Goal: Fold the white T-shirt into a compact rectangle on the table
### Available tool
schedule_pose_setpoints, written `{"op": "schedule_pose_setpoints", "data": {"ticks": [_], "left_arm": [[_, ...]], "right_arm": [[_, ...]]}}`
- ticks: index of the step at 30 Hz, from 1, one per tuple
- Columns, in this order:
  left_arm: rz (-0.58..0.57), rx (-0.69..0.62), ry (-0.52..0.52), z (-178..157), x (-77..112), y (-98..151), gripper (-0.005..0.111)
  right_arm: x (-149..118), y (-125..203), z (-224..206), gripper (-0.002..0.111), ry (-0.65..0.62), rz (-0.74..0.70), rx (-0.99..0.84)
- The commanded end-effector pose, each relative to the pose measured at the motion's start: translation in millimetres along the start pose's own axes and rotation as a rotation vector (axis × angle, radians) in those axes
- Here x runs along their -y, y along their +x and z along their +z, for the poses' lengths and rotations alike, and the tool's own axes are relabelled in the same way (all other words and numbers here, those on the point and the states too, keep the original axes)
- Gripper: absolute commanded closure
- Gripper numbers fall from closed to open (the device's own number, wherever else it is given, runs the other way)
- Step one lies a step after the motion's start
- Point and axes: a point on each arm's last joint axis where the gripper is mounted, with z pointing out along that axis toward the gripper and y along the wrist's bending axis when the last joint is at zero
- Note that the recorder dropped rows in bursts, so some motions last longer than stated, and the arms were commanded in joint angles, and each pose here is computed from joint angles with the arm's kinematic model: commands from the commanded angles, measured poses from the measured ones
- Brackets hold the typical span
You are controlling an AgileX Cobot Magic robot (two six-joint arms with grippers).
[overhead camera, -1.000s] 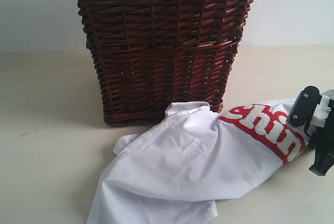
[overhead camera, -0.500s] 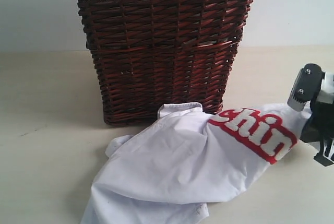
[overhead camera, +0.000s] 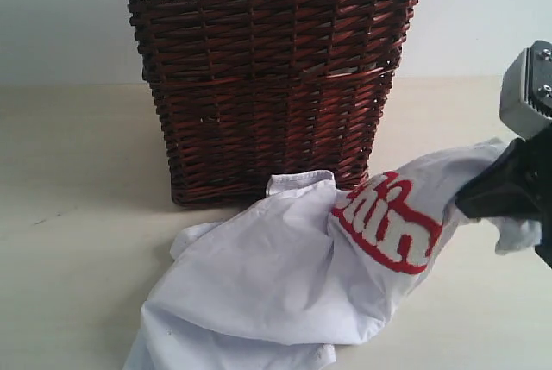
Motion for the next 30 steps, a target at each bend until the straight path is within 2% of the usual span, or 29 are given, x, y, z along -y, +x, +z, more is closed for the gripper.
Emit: {"op": "schedule_pose_setpoints", "data": {"ticks": [1,6,18,20,23,24,26,29,30], "left_arm": [[-0.01,0.01,-0.001,-0.7,0.0,-1.5,0.107],[-0.01,0.01,-0.001,-0.7,0.0,-1.5,0.107],[-0.01,0.01,-0.001,-0.7,0.0,-1.5,0.107],[-0.01,0.01,-0.001,-0.7,0.0,-1.5,0.107],[-0.01,0.01,-0.001,-0.7,0.0,-1.5,0.107],[-0.01,0.01,-0.001,-0.7,0.0,-1.5,0.107],[-0.01,0.01,-0.001,-0.7,0.0,-1.5,0.107],[-0.01,0.01,-0.001,-0.7,0.0,-1.5,0.107],[-0.01,0.01,-0.001,-0.7,0.0,-1.5,0.107]], "right_arm": [[-29.3,-5.2,-14.7,0.108,-0.232,-0.07,0.023],[-35.7,-3.1,-26.7,0.108,-0.183,-0.153,-0.022],[-30.2,7.9,-76.2,0.108,0.106,-0.019,0.103],[-24.5,14.7,-78.2,0.108,0.152,0.015,0.065],[-1.8,33.5,-79.8,0.108,0.346,0.135,-0.087],[1.5,38.9,-79.9,0.108,0.369,0.158,-0.135],[-1.6,45.9,-77.3,0.108,0.3,0.113,-0.213],[-19.8,47.8,-71.7,0.108,0.037,-0.061,-0.235],[-19.1,48.1,-70.9,0.108,0.024,-0.135,-0.234]]}}
